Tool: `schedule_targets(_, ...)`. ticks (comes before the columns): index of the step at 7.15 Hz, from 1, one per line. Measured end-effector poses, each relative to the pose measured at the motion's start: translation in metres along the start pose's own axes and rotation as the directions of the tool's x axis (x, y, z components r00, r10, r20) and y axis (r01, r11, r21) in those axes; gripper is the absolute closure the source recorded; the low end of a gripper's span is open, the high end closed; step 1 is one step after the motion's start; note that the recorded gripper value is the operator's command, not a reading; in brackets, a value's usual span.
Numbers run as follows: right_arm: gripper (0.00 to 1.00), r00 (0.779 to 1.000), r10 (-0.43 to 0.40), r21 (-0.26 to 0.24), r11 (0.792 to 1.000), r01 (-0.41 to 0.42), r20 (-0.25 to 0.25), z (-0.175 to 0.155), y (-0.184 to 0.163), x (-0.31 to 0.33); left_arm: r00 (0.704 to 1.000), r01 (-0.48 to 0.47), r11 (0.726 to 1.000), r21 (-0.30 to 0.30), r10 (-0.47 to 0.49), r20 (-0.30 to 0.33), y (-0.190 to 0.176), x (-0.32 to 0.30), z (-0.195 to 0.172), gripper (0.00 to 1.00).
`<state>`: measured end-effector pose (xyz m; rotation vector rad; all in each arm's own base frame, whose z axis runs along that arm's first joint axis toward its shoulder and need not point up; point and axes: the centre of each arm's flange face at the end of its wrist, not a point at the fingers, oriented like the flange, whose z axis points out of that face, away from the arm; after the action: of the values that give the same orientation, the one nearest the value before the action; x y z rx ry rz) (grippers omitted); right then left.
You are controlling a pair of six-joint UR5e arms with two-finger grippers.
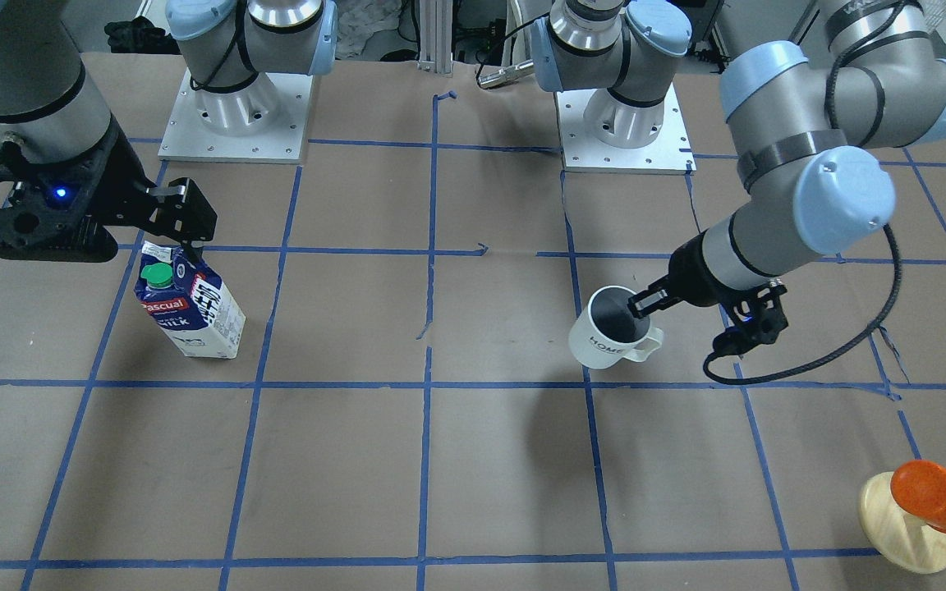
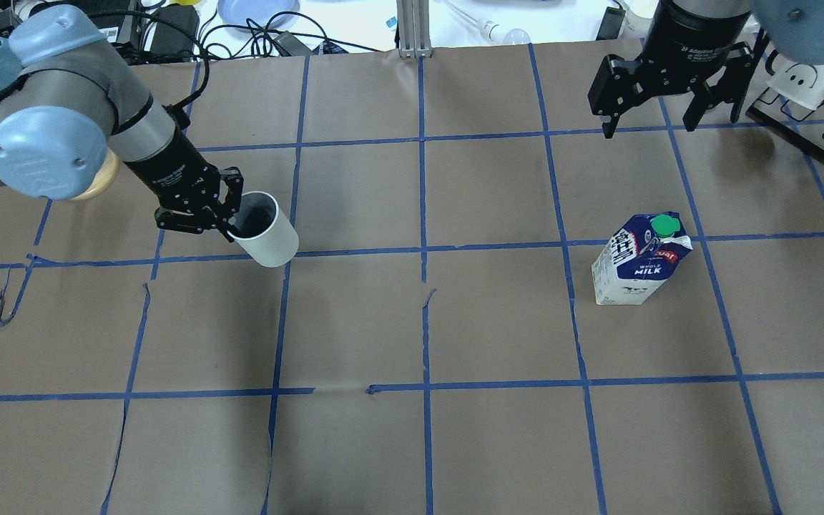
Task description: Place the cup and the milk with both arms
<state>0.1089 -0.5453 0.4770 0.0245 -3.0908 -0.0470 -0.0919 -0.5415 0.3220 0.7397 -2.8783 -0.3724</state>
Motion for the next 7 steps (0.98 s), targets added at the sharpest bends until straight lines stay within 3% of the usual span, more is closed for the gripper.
schedule_targets(4,0.00,1.000,0.001,-0.061,0.998,0.001,0.030,0.072,0.004,0.036,0.994,-0.100,0.993,-0.069,0.103,0.036,0.062,0.083,0.066,1.00)
schedule_targets(5,0.00,0.999,-0.013,-0.062,0.998,0.016,0.036,0.098,0.008,0.042,0.993,-0.107,0.992,-0.071,0.110,0.037,0.065,0.084,0.081,0.66)
schedule_targets(6,0.00,0.999,-0.020,-0.080,0.997,0.024,0.043,0.121,0.014,0.050,0.993,-0.109,0.992,-0.064,0.112,0.035,0.065,0.084,0.093,0.17)
schedule_targets(7,0.01,0.999,-0.014,-0.103,0.995,0.019,0.050,0.138,0.020,0.060,0.994,-0.103,0.993,-0.060,0.105,0.036,0.065,0.083,0.099,0.00)
